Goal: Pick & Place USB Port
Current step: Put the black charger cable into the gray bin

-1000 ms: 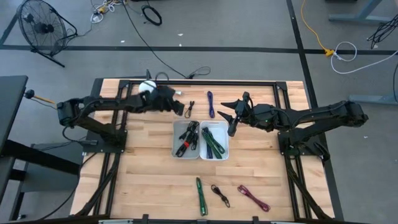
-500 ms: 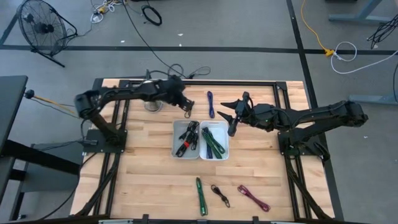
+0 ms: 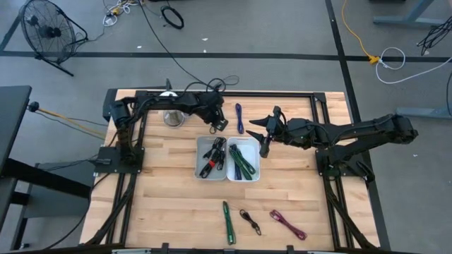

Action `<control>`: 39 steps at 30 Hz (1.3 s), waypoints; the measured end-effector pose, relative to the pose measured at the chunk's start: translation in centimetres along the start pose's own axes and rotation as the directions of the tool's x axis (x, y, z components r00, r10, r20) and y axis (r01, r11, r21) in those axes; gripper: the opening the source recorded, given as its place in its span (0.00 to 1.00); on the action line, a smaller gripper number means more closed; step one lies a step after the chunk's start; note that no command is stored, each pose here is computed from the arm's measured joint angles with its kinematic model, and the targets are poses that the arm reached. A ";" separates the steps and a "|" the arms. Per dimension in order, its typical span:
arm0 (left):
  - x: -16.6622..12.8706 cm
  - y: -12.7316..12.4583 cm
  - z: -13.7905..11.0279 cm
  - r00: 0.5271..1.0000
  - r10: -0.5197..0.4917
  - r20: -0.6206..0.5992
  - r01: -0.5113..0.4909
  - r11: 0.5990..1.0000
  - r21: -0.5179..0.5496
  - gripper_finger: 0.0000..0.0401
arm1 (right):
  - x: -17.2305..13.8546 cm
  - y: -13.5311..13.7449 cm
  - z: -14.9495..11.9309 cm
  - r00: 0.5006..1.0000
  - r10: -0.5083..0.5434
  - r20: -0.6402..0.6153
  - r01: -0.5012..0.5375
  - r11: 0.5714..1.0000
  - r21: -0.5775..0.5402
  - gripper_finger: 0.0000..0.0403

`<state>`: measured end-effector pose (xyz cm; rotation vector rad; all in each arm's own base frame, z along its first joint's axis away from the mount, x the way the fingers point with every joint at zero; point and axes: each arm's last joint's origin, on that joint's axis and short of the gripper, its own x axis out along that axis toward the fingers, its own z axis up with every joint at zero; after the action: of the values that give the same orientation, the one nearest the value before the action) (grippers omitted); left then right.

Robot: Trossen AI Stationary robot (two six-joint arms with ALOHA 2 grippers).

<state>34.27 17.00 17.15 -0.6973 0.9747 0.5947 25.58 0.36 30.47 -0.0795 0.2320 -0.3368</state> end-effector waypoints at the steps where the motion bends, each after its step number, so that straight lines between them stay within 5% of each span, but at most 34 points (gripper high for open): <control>1: -0.1 -0.1 0.2 1.000 0.009 0.005 -0.009 1.000 0.005 0.25 | 0.0 0.0 0.0 1.000 0.000 -0.002 0.000 1.000 -0.001 0.45; 8: -0.4 0.0 0.3 0.998 0.057 -0.002 -0.056 0.998 0.018 0.27 | 0.0 0.0 -0.2 1.000 -0.001 -0.024 0.000 1.000 -0.010 0.45; 21: 0.2 0.0 -0.3 0.995 0.098 -0.036 -0.098 0.995 -0.004 0.46 | 0.0 0.0 -0.4 0.999 0.000 -0.035 -0.001 1.000 -0.015 0.45; 35: 3.4 0.0 -1.0 0.989 0.133 -0.068 -0.134 0.991 -0.012 0.46 | 0.0 0.1 -0.4 0.999 0.021 -0.042 -0.021 1.000 -0.005 0.45; 39: 3.8 0.1 -1.1 0.988 0.131 -0.083 -0.134 0.991 -0.031 0.38 | 0.0 0.1 -0.4 0.999 0.026 -0.042 -0.027 1.000 -0.004 0.45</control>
<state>35.30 16.76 13.33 -0.6974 1.0934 0.7067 25.50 0.43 30.04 -0.0741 0.2752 -0.3119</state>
